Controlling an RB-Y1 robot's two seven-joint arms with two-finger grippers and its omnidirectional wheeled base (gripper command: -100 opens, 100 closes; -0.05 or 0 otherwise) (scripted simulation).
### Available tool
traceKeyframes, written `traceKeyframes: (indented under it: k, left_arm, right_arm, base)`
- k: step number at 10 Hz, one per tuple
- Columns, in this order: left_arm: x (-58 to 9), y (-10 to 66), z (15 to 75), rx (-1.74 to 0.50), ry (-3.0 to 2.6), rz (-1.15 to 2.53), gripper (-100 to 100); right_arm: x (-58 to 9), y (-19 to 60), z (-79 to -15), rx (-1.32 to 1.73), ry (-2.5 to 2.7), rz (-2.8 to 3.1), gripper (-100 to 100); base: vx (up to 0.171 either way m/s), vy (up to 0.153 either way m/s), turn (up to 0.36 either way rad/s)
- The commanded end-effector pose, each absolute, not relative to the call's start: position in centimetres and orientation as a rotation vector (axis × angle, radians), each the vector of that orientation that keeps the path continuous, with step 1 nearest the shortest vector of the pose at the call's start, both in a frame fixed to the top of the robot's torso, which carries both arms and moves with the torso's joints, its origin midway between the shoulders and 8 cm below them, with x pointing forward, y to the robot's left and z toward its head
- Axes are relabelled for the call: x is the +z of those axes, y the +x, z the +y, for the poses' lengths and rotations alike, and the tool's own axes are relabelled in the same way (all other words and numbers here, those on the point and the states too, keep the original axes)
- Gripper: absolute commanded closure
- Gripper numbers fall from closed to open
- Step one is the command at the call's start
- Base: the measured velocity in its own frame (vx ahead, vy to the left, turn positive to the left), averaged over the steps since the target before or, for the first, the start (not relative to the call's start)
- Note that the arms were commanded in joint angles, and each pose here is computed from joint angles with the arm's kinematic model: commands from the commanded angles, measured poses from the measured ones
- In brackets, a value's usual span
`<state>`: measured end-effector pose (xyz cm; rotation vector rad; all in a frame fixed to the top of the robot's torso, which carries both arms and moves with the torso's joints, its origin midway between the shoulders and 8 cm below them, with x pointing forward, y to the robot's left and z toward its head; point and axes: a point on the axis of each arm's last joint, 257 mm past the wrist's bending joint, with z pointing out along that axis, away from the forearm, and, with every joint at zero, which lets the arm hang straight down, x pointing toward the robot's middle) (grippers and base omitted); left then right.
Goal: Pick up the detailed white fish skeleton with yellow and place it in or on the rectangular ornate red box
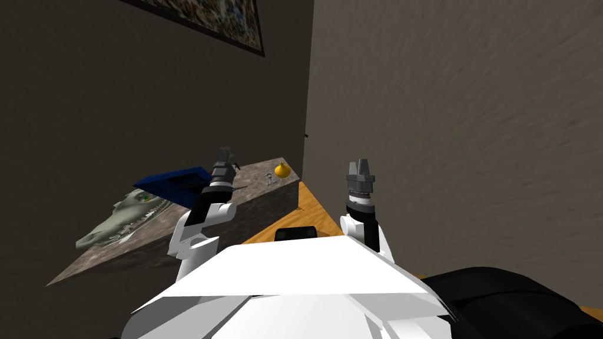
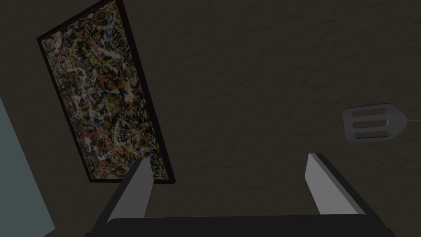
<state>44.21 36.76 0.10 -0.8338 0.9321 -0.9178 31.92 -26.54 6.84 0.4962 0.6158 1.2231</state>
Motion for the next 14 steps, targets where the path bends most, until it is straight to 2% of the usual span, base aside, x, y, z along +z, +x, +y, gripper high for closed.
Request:
traceKeyframes:
  k: [1,14]
  left_arm:
    - [-0.7,44.6,37.2,-0.904,-0.863,0.949,-100]
    - [-9.7,45.8,42.6,-0.746,-1.203,1.102,-100]
  right_arm:
    - [6.8,31.9,-26.5,1.223,0.496,0.616,0]
    - [6.8,31.9,-26.5,1.223,0.496,0.616,0]
  base:
    - [-0.002,-0.006,-0.039]
    - [0.006,0.019,-0.051]
